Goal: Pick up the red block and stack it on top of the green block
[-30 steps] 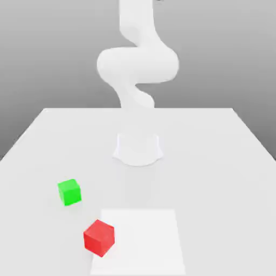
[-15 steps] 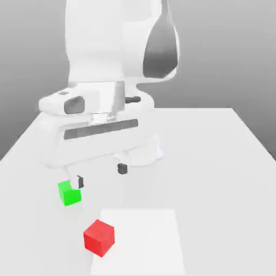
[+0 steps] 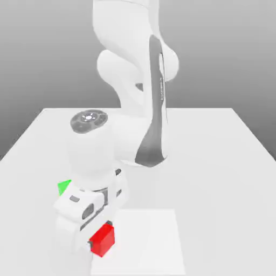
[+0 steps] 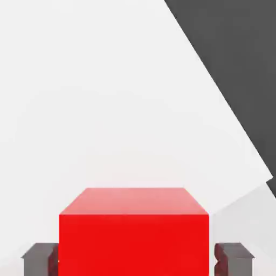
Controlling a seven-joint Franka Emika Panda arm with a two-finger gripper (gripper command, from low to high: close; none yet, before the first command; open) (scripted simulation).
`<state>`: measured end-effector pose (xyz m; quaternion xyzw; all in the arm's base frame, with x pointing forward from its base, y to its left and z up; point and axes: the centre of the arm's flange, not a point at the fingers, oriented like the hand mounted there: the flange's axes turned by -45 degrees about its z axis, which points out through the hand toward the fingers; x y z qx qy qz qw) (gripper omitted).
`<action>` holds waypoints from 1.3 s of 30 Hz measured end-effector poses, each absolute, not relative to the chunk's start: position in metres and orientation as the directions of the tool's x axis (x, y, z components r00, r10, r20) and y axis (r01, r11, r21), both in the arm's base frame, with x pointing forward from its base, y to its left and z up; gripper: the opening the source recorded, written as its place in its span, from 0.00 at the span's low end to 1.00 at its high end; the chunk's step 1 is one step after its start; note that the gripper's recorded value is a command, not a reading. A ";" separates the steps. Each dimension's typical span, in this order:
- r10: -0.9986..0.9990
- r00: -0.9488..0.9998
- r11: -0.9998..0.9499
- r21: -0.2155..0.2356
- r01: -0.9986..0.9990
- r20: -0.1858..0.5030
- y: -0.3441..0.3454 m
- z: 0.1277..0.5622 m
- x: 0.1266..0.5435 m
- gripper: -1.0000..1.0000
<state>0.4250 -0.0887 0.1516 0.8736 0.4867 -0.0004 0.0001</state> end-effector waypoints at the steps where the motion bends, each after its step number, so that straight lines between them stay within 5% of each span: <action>1: 0.850 0.526 -0.526 -0.001 0.850 -0.001 -0.089 0.151 0.425 0.00; 9: 0.855 0.518 -0.518 0.000 0.855 -0.003 -0.094 0.207 0.421 0.00; 19: 0.961 0.276 -0.277 -0.006 0.961 -0.029 -0.191 0.248 0.294 0.00; 23: 0.987 0.162 -0.162 -0.004 0.987 0.002 -0.198 0.245 0.247 0.00; 31: 0.988 0.131 -0.132 -0.004 0.991 0.082 -0.188 0.208 0.246 0.00; 39: 0.989 0.140 -0.140 -0.007 0.990 0.052 -0.192 0.182 0.242 0.00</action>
